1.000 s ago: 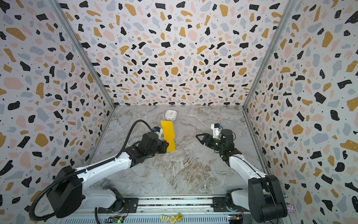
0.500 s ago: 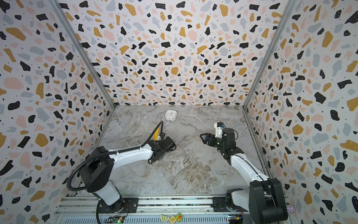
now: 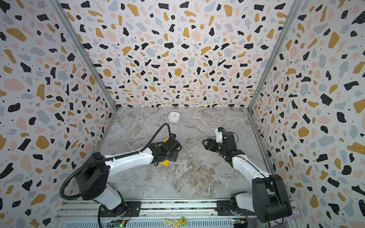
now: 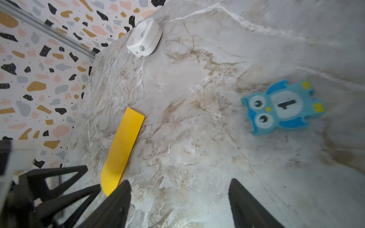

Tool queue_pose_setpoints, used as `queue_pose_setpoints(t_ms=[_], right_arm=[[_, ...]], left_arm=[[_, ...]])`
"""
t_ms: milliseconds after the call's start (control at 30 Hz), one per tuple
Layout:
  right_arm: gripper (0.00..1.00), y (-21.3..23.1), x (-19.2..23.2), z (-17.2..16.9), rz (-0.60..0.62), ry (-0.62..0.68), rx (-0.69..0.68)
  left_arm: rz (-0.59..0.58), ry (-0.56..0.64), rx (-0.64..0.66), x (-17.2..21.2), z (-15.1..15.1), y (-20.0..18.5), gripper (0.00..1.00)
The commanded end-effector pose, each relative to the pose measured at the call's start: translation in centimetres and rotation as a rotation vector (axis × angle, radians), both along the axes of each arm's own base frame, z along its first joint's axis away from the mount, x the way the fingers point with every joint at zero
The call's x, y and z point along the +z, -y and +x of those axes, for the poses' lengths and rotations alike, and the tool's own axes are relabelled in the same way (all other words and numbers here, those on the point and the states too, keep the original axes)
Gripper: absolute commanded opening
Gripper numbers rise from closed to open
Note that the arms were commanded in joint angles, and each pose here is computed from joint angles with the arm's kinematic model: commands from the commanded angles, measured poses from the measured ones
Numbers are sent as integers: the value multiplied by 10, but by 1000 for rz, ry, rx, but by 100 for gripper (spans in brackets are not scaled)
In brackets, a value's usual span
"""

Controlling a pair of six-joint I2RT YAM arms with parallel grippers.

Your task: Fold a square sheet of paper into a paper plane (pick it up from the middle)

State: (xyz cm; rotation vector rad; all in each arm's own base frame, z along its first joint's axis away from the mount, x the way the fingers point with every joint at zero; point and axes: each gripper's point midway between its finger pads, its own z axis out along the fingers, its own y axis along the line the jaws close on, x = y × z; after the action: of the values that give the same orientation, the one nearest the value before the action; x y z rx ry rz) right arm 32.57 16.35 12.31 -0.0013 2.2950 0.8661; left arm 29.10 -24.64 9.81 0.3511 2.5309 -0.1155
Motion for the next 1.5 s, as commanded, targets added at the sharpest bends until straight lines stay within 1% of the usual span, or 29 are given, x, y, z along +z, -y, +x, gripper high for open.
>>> queue_pose_setpoints(t_ms=[0,133,200,300,433,567,733,867,933,1033,1133,1233,1267,1333,1467], right_arm=[[78,-42,8,-6,16,6,76],[75,-114,3,-24,55,-27,200],[74,-147,-1,-30,54,-50,246],[68,-198,-11,-45,54,-90,342],[61,-248,-22,-56,54,-137,448],[59,-272,-41,-57,20,-168,480],[60,-265,-69,-54,-64,-222,468],[61,-242,-85,-58,-144,-255,483],[62,-223,-93,-62,-198,-253,499],[62,-189,-106,-67,-315,-214,528],[62,-171,-106,-77,-363,-162,616],[63,-175,-85,-86,-323,-85,702],[63,-177,-75,-84,-304,-67,692],[64,-179,-53,-73,-235,-36,625],[64,-167,-26,-52,-91,-22,453]], left_arm=[[-120,-4,31,13,4,-22,76],[-201,45,160,29,10,-73,86],[-222,62,230,30,11,-99,91],[-246,97,329,32,12,-133,99],[-259,124,416,33,12,-161,100],[-276,97,471,24,12,-176,100],[-296,64,458,16,12,-176,100],[-321,35,397,15,14,-164,100],[-326,22,377,13,15,-160,100],[-336,4,348,9,15,-155,100],[-393,-19,300,5,13,-142,100],[-469,-57,249,2,10,-125,100],[-487,-69,238,0,9,-121,100],[-531,-89,213,-1,7,-111,100],[-609,-122,178,-3,3,-91,100]])
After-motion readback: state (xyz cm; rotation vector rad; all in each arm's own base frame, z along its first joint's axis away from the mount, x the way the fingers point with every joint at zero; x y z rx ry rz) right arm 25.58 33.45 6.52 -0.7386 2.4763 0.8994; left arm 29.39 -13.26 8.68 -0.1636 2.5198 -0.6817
